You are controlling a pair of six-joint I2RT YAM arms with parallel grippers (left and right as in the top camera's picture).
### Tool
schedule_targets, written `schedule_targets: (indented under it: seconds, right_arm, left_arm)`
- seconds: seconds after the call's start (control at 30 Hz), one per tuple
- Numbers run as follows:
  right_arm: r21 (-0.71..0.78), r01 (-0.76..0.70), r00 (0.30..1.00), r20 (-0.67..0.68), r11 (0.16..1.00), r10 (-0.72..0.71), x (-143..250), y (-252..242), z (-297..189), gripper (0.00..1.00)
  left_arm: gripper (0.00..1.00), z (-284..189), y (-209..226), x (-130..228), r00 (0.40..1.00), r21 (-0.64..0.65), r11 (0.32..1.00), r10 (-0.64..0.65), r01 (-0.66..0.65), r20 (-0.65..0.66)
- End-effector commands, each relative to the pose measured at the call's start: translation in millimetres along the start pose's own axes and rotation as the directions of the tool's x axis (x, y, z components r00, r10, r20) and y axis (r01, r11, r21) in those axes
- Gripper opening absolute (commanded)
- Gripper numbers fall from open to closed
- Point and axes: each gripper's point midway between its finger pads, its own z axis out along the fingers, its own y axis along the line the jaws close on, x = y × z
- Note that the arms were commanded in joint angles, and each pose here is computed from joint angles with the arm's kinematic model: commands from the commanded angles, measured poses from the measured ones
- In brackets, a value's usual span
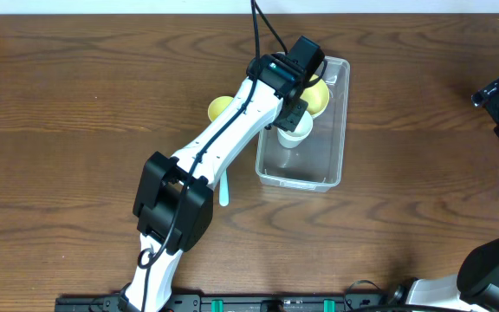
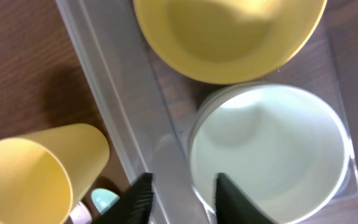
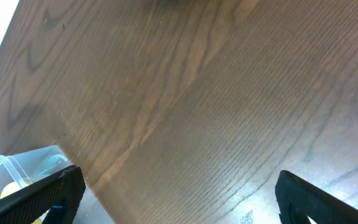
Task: Pack container
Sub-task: 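Drop the white cup into the grey cup in the container, then grasp the yellow cup with the left gripper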
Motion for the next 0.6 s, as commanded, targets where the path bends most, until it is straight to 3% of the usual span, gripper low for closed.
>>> schedule_targets:
  seconds: [0.0, 0.17, 0.33, 0.43, 0.57]
  right_arm:
    - [0.01, 0.0, 1.0, -0.003, 1.0, 0.0, 0.1, -3.1, 1.8, 0.99]
    - [0.01, 0.0, 1.0, -0.003, 1.0, 0.0, 0.1, -3.1, 1.8, 0.99]
    - [0.01, 0.0, 1.0, -0.003, 1.0, 0.0, 0.1, -3.1, 1.8, 0.99]
    - [0.01, 0.0, 1.0, -0.003, 1.0, 0.0, 0.1, -3.1, 1.8, 0.99]
    - [0.01, 0.0, 1.0, -0.003, 1.0, 0.0, 0.1, -3.1, 1.8, 0.99]
  left_arm:
    - [0.39, -12.9, 1.8, -4.0, 1.0, -0.008, 1.0, 0.0, 0.0, 0.022]
    - [0.5, -74.3, 14.5, -17.1, 0.99, -0.016, 0.999, -0.025, 0.027, 0.137]
    - [0.59, -134.7, 76.0, -7.8, 0.967, -0.127, 0.981, -0.113, 0.144, 0.227]
    - [0.6, -130.5, 120.9, 9.2, 0.954, -0.14, 0.954, -0.24, 0.267, 0.181]
    - [0.61, -86.9, 147.1, 28.3, 0.927, -0.024, 0.927, -0.372, 0.373, 0.048]
